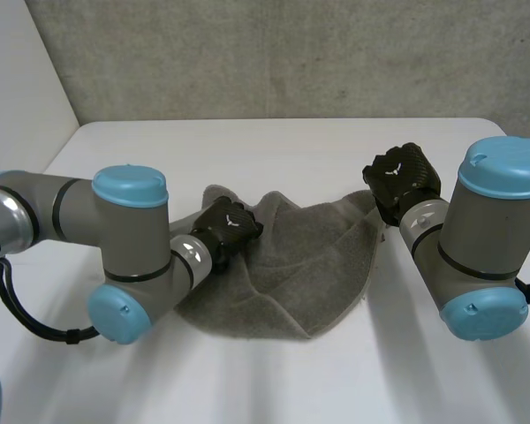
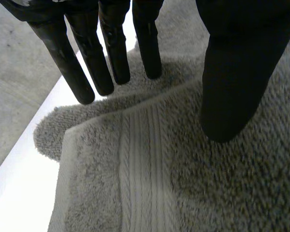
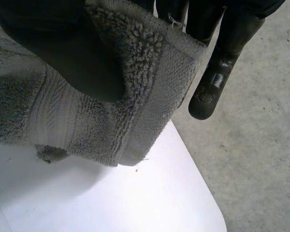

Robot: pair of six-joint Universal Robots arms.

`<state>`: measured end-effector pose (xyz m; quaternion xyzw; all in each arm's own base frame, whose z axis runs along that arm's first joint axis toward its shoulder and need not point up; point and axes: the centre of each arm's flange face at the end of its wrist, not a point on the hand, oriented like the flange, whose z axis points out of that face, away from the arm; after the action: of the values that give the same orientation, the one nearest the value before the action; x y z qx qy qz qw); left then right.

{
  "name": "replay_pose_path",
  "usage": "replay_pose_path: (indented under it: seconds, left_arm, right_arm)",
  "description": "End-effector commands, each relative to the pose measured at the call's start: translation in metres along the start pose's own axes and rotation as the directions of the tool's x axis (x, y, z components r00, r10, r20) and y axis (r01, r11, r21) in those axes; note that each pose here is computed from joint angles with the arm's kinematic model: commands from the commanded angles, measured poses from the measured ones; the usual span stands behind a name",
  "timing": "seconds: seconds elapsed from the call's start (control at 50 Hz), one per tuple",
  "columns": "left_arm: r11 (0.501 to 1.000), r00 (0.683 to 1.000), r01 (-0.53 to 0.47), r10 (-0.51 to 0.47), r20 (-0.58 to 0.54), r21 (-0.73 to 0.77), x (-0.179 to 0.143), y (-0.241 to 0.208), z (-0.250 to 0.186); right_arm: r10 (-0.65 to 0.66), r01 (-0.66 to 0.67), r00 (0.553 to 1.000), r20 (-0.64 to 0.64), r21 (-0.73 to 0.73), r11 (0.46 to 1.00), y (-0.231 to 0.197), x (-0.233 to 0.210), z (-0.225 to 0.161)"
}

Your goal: Fold the laundry

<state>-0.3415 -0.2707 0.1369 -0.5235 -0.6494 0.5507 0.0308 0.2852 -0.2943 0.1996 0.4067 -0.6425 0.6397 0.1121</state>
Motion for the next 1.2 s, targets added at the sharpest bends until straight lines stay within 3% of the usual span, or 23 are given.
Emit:
replay_pose_path:
  seconds: [0.02, 0.36, 0.52, 0.56, 0.58, 0.6, 0.62, 0.66, 0.68, 0.72, 0.74, 0.78, 0.86, 0.92, 0.94, 0.96, 1.0, 1.02, 1.06, 1.08, 1.12, 1.18, 1.2]
  left_arm:
    - [0.998, 0.999, -0.053, 0.053, -0.009, -0.032, 0.003, 0.013, 0.007]
    - [0.998, 0.998, -0.056, 0.057, 0.031, -0.028, -0.011, 0.018, 0.013]
    - [0.968, 0.955, -0.136, 0.072, 0.287, 0.209, -0.069, -0.04, 0.013]
    - [0.92, 0.896, -0.211, 0.047, 0.442, 0.33, -0.11, -0.08, 0.009]
    - [0.92, 0.896, -0.211, 0.046, 0.443, 0.331, -0.11, -0.08, 0.009]
    - [0.89, 0.848, -0.258, 0.021, 0.53, 0.377, -0.136, -0.1, 0.003]
    - [0.889, 0.847, -0.258, 0.021, 0.531, 0.377, -0.136, -0.101, 0.003]
    - [0.843, 0.71, -0.321, -0.087, 0.699, 0.432, -0.193, -0.133, -0.017]
    - [0.842, 0.709, -0.322, -0.088, 0.699, 0.432, -0.193, -0.133, -0.017]
    - [0.809, 0.562, -0.333, -0.242, 0.791, 0.484, -0.238, -0.152, -0.047]
    - [0.809, 0.561, -0.333, -0.243, 0.791, 0.485, -0.238, -0.153, -0.047]
    - [0.776, 0.487, -0.309, -0.367, 0.792, 0.549, -0.259, -0.159, -0.071]
    - [0.776, 0.497, -0.256, -0.405, 0.767, 0.576, -0.261, -0.148, -0.079]
    - [0.802, 0.533, -0.182, -0.406, 0.742, 0.57, -0.248, -0.124, -0.075]
    - [0.822, 0.563, -0.143, -0.391, 0.728, 0.552, -0.236, -0.111, -0.07]
    - [0.822, 0.564, -0.143, -0.391, 0.728, 0.552, -0.236, -0.11, -0.07]
    - [0.866, 0.647, -0.066, -0.341, 0.682, 0.495, -0.206, -0.079, -0.054]
    - [0.866, 0.647, -0.066, -0.341, 0.682, 0.495, -0.206, -0.079, -0.054]
    - [0.911, 0.741, 0.021, -0.29, 0.606, 0.411, -0.164, -0.039, -0.038]
    - [0.912, 0.741, 0.021, -0.29, 0.605, 0.411, -0.164, -0.039, -0.038]
    - [0.943, 0.817, 0.095, -0.256, 0.517, 0.318, -0.122, -0.001, -0.029]
    - [0.963, 0.866, 0.161, -0.243, 0.436, 0.218, -0.082, 0.033, -0.025]
    - [0.963, 0.867, 0.161, -0.243, 0.436, 0.218, -0.082, 0.033, -0.025]
  right_arm:
    - [0.0, 0.0, 1.0, 0.021, 0.012, 1.0, -0.001, -0.002, 0.0]
    - [-0.049, 0.048, 0.999, 0.011, 0.047, 0.998, -0.006, 0.002, 0.008]
    - [-0.091, 0.102, 0.992, -0.092, 0.117, 0.988, -0.031, 0.024, 0.03]
    - [-0.049, 0.098, 0.973, -0.225, 0.213, 0.972, -0.067, 0.058, 0.04]
    - [-0.049, 0.098, 0.973, -0.226, 0.213, 0.972, -0.067, 0.058, 0.04]
    - [0.012, 0.083, 0.944, -0.331, 0.271, 0.959, -0.087, 0.083, 0.044]
    - [0.013, 0.083, 0.943, -0.332, 0.272, 0.959, -0.087, 0.083, 0.044]
    - [0.211, 0.033, 0.84, -0.501, 0.435, 0.9, -0.125, 0.134, 0.039]
    - [0.212, 0.033, 0.839, -0.501, 0.436, 0.9, -0.125, 0.134, 0.039]
    - [0.387, 0.004, 0.743, -0.546, 0.582, 0.813, -0.141, 0.174, 0.023]
    - [0.388, 0.004, 0.743, -0.546, 0.582, 0.813, -0.141, 0.174, 0.023]
    - [0.441, -0.017, 0.728, -0.525, 0.629, 0.777, -0.141, 0.185, 0.014]
    - [0.409, -0.045, 0.769, -0.492, 0.596, 0.801, -0.124, 0.169, 0.018]
    - [0.366, -0.08, 0.819, -0.442, 0.544, 0.835, -0.1, 0.142, 0.024]
    - [0.338, -0.093, 0.847, -0.411, 0.512, 0.854, -0.089, 0.13, 0.026]
    - [0.306, -0.099, 0.875, -0.375, 0.481, 0.871, -0.078, 0.116, 0.026]
    - [0.271, -0.107, 0.908, -0.32, 0.448, 0.888, -0.066, 0.098, 0.026]
    - [0.271, -0.107, 0.908, -0.32, 0.447, 0.888, -0.066, 0.098, 0.026]
    - [0.206, -0.13, 0.959, -0.193, 0.347, 0.929, -0.039, 0.063, 0.022]
    - [0.206, -0.13, 0.959, -0.192, 0.347, 0.929, -0.038, 0.063, 0.021]
    - [0.146, -0.138, 0.989, -0.023, 0.199, 0.97, -0.006, 0.02, 0.013]
    - [0.107, -0.111, 0.989, 0.103, 0.043, 0.993, 0.025, -0.014, 0.003]
    - [0.106, -0.111, 0.989, 0.104, 0.042, 0.993, 0.026, -0.015, 0.003]
